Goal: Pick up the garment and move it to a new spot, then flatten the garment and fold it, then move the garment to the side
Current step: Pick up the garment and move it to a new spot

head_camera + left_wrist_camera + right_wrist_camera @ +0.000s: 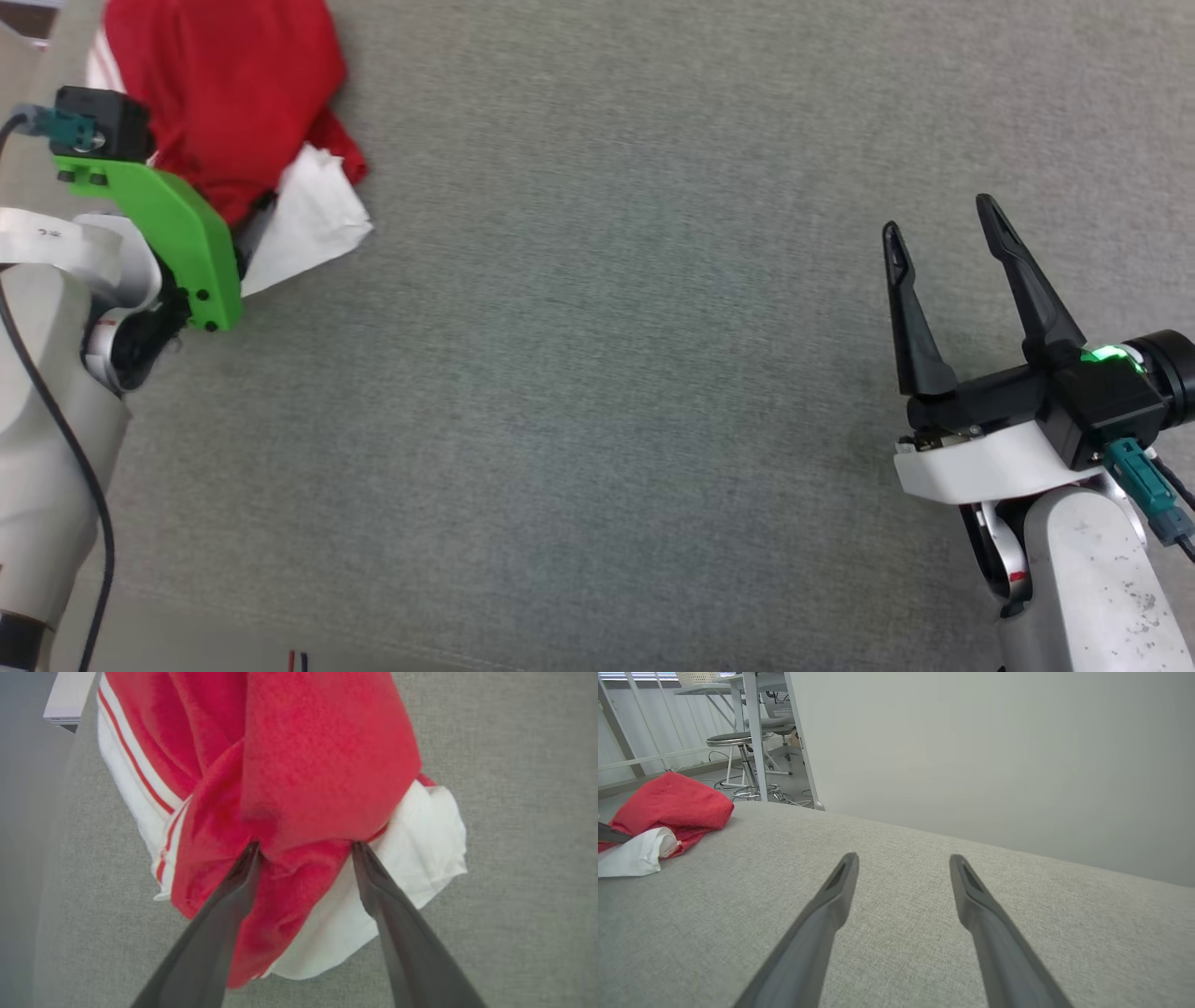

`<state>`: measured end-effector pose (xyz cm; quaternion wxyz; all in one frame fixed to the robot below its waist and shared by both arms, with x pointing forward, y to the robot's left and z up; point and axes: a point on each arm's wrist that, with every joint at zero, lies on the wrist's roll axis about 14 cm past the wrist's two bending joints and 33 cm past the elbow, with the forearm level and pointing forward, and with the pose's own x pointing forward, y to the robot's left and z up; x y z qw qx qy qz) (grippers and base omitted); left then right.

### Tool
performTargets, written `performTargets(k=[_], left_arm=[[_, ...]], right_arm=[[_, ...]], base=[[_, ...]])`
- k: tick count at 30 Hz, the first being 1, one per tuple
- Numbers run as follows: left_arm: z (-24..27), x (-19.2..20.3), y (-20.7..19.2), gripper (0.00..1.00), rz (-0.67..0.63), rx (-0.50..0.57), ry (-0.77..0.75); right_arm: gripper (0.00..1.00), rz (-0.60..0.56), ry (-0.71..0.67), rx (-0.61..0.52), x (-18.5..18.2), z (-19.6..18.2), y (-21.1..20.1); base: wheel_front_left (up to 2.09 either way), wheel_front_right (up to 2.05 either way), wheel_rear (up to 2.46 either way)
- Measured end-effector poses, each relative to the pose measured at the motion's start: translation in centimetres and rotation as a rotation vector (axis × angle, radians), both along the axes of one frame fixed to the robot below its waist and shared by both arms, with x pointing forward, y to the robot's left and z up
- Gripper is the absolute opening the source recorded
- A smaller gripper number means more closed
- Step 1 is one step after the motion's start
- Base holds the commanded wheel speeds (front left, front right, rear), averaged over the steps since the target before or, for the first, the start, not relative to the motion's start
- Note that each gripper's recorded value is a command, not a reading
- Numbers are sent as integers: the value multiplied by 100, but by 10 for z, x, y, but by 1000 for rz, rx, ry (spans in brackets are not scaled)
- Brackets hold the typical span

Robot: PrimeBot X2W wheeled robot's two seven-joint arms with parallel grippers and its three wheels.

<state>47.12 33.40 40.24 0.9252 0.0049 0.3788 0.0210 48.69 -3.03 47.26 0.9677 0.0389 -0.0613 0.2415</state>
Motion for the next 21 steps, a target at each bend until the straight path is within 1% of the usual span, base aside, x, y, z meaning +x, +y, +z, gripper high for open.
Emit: performTargets(k=[7,8,9,10,15,21], left_arm=[[-39,8,-1,100,24,-26,96],[-42,9,-1,79,26,-29,104],[-44,9,-1,23,32,-40,109],[-45,10,-2,0,35,-51,112],[-42,10,-2,0,46,-74,81],[-20,11,1,0,52,-72,-60]], right_arm=[[100,-54,43,-30,1,-19,-22],[100,-58,47,-32,1,-20,-24],[100,-62,52,-34,1,-22,-26],[100,-65,55,-37,2,-24,-27],[100,-67,58,-45,2,-26,-28],[100,-59,43,-45,0,-16,-24]], base=[[0,0,0],[0,0,0],[0,0,0],[0,0,0],[0,0,0],[0,0,0]])
